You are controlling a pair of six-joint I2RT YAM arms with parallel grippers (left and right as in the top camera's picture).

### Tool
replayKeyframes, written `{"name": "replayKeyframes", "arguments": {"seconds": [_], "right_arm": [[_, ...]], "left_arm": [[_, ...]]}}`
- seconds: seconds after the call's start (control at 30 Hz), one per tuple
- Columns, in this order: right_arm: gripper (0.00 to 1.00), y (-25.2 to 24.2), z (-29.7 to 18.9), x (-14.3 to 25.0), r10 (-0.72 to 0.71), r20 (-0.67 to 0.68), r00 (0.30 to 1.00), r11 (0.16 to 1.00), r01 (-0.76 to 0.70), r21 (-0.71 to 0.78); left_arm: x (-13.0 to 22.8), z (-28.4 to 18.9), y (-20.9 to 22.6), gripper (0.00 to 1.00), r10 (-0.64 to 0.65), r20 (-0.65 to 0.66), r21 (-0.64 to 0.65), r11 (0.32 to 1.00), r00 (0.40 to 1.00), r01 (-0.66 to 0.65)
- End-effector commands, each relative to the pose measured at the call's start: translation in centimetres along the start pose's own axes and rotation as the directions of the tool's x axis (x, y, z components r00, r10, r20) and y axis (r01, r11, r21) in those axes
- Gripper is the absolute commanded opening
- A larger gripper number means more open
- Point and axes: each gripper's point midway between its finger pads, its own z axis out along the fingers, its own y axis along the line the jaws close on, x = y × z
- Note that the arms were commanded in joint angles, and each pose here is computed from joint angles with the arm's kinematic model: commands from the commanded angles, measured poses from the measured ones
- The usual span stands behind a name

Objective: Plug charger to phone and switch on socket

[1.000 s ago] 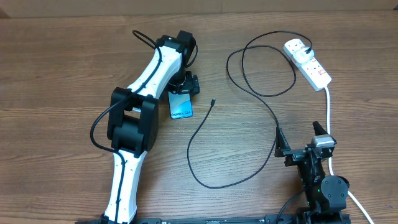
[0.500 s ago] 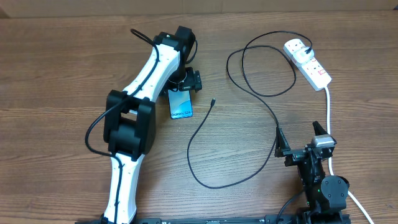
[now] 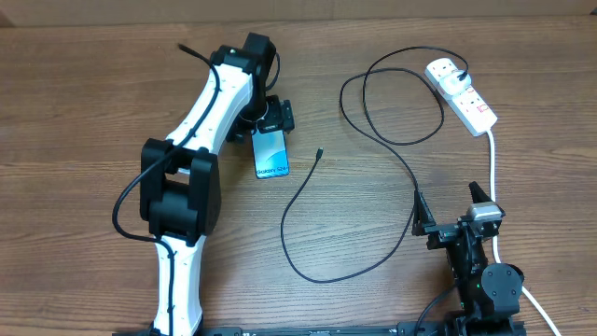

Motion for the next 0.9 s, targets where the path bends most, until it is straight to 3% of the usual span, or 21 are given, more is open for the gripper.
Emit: {"name": "replayKeyframes", "arguments": {"seconds": [0.0, 0.37, 0.57, 0.87], "right_arm": [[1.00, -0.1, 0.0, 0.2, 0.003, 0.002, 1.000, 1.000, -0.003, 0.003], [1.00, -0.1, 0.0, 0.2, 0.003, 0.002, 1.000, 1.000, -0.003, 0.003], [1.00, -0.1, 0.0, 0.2, 0.003, 0.002, 1.000, 1.000, -0.003, 0.003], [1.00, -0.1, 0.0, 0.2, 0.003, 0.002, 1.000, 1.000, -0.003, 0.003]], "left_arm": [[0.5, 0.6, -0.5, 0.99, 0.057, 0.008, 0.032, 0.998, 0.998, -0.058], [1.3, -0.1, -0.4, 1.00, 0.084, 0.013, -0.003, 0.996, 0.996, -0.084], [1.2, -0.7, 0.3, 1.00, 0.077, 0.049, -0.085, 0.994, 0.996, -0.073], [0.5, 0.5, -0.5, 1.00, 0.069, 0.091, -0.049, 0.997, 0.994, -0.064]]}}
